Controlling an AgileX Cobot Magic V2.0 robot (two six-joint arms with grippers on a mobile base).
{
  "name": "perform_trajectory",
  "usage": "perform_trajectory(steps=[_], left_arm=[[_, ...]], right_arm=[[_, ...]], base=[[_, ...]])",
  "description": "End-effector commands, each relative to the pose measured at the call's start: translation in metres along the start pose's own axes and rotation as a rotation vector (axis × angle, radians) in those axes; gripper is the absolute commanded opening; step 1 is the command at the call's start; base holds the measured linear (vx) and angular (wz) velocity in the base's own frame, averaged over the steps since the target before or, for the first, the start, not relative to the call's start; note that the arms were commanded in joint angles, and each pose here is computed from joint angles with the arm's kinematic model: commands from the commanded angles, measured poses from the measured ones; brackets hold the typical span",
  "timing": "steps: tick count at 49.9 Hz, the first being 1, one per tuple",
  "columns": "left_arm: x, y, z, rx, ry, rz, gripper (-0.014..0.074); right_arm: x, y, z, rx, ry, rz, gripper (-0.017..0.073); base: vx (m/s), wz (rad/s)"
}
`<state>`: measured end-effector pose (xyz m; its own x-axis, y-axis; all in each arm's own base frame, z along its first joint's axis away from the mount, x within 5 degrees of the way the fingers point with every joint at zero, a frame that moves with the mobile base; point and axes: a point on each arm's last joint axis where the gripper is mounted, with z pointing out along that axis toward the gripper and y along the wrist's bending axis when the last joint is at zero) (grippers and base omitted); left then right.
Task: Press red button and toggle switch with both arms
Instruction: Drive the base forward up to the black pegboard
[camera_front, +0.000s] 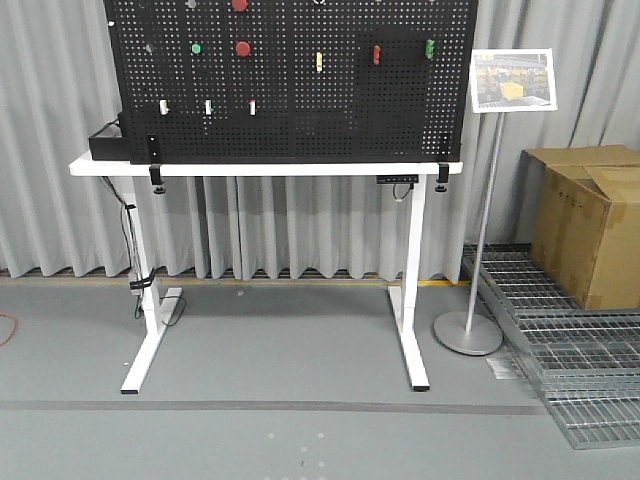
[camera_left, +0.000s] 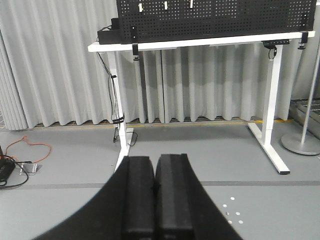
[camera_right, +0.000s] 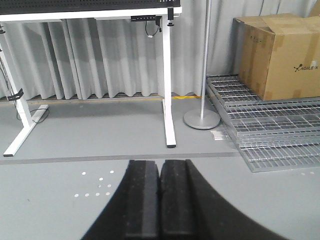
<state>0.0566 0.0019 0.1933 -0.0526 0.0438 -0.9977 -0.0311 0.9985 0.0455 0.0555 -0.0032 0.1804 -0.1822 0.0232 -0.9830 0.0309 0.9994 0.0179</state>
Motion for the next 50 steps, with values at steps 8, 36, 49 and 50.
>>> perform_trajectory(steps=[8, 36, 49, 50], left_arm=[[0.0019, -0.0001, 0.0011, -0.003, -0.055, -0.012, 0.0002], [0.0019, -0.0001, 0.0011, -0.003, -0.055, -0.012, 0.0002], [0.0019, -0.0001, 0.0011, -0.003, -0.055, -0.012, 0.0002], [0.0019, -0.0001, 0.0011, -0.003, -0.055, -0.012, 0.0002]], right_arm=[[-0.0037, 0.0012, 0.001, -0.01, -0.064, -0.011, 0.0], [-0.0034, 0.0012, 0.001, -0.011, -0.062, -0.012, 0.0], [-0.0034, 0.0012, 0.001, -0.011, -0.062, -0.012, 0.0], [-0.0034, 0.0012, 0.001, -0.011, -0.062, -0.012, 0.0]], base=[[0.0, -0.01], [0.01, -0.01], [0.14, 0.01], [0.19, 0.11]])
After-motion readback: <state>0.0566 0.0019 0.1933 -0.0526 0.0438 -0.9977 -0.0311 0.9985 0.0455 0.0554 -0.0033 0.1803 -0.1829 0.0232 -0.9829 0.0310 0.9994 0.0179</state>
